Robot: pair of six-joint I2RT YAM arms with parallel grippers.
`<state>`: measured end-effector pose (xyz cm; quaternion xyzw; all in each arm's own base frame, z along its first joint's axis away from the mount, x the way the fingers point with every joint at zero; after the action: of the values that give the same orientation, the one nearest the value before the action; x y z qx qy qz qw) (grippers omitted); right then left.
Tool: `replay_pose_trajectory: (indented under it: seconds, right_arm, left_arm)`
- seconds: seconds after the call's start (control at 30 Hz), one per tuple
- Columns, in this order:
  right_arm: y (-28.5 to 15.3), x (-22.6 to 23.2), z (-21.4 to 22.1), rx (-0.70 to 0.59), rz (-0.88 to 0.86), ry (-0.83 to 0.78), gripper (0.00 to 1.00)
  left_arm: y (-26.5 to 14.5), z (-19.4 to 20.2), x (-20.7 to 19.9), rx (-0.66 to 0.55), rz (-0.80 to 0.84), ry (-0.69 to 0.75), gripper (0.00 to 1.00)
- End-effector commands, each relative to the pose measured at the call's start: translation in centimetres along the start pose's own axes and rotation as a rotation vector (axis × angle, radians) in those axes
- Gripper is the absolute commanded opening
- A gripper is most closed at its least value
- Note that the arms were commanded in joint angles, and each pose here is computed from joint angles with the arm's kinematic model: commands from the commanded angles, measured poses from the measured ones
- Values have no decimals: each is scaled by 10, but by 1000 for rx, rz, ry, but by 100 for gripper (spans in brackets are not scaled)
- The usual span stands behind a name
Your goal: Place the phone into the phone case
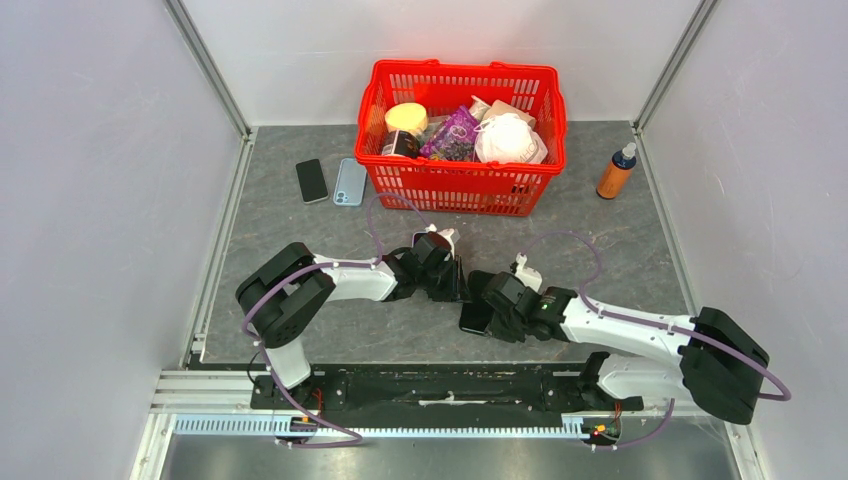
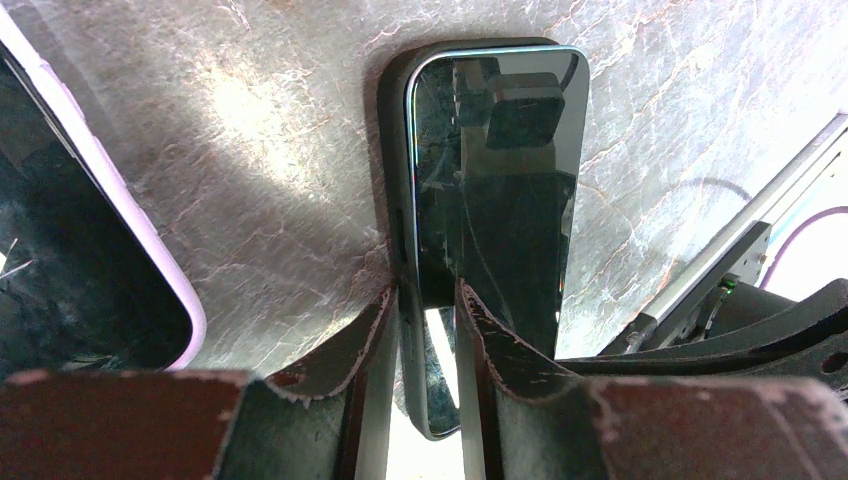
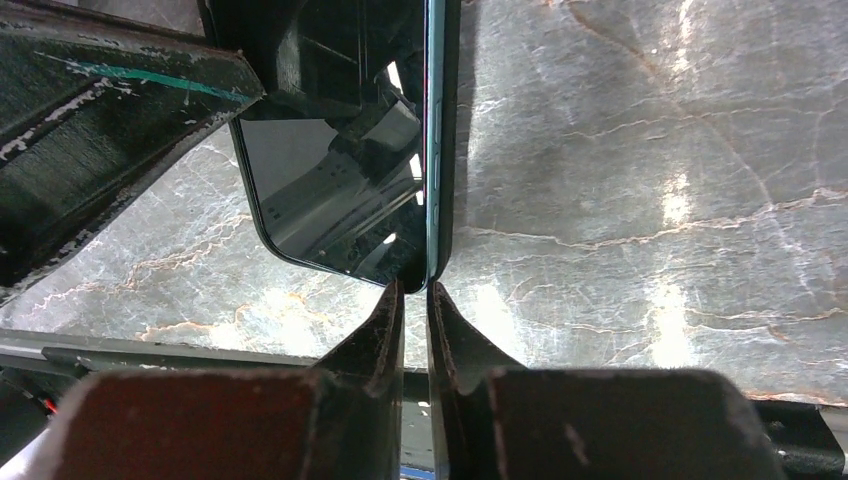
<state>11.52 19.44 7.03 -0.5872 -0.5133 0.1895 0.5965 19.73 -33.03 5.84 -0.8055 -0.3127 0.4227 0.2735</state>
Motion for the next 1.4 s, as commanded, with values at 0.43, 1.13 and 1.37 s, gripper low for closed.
replay_pose_trajectory:
  seconds: [0.43,1.13,1.37]
  right_arm:
    - [41,-41,3,-113,255,-59,2]
    - [-20,-5,-20,-206,72,-36,38]
    - [-32,-4,-36,-224,55,-26,46]
  left_arm:
    - [6,6,7,14,-41,6,33]
    - [1,-2,2,-1,-48,24,33]
    - [-3,-5,0,-8,-46,30,33]
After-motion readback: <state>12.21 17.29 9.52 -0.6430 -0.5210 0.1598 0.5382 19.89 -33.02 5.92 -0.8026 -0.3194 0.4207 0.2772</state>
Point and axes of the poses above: each gripper's point midway between its finger pads, its own y axis out along the fingers, its own x axis along the line the jaws close on, z = x × y, the point moved 5 cm from there along -y, back along the fingers, and after that the axes turned 12 degrees about y, right-handed, at the moved point
